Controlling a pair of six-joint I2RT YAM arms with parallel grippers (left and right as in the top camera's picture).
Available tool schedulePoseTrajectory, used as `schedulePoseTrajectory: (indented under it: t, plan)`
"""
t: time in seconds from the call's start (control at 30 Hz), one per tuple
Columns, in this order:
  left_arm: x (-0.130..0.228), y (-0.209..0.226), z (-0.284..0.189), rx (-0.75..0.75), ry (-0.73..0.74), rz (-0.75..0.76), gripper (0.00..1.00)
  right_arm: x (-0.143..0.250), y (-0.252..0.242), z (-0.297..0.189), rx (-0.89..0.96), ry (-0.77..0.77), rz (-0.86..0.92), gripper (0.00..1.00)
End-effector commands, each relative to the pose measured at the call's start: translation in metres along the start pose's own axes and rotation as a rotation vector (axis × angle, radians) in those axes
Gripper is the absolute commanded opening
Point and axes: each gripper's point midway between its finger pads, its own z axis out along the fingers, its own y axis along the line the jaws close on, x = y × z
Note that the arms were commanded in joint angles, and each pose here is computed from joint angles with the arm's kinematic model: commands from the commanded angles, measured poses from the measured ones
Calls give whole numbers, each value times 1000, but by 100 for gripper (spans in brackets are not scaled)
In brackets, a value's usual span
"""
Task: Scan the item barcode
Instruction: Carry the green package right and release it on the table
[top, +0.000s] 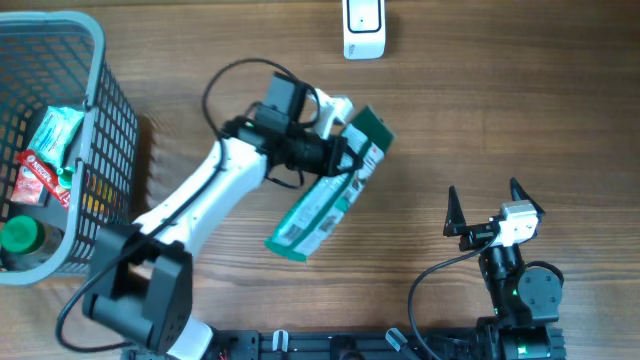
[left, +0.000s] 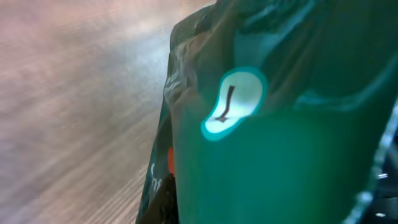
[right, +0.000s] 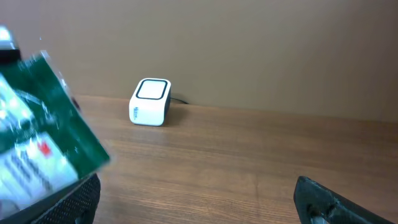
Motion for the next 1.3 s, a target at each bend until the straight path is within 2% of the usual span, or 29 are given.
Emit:
schedulePoseTrajectory:
  t: [0.0,0.37,0.47,0.67,0.7,0.8,0.83,0.9,1.13,1.27]
  plan:
    - [14,-1,25,16,47,-2,4,0,-1,0,10,1,-9,100]
    - [23,5,68,14,90,48,4,0,-1,0,10,1,-9,100]
    - [26,20,75,-50,96,39,4,0,-1,0,10,1,-9,100]
    - [12,60,67,-273,27,42,5,0,-1,0,10,1,-9,99]
    - [10,65,64,-295,17,38,11,0,-1,0,10,1,-9,100]
    - [-2,68,51,-306,-25,31,40,0,-1,0,10,1,-9,100]
    - [-6,67,44,-307,-41,31,70,0,-1,0,10,1,-9,100]
    - [-18,60,28,-305,-84,37,100,0,-1,0,10,1,-9,100]
    - [-81,23,-71,-340,-354,96,100,0,-1,0,10,1,-9,100]
    - [-119,-11,-167,-378,-605,158,100,0,-1,0,10,1,-9,100]
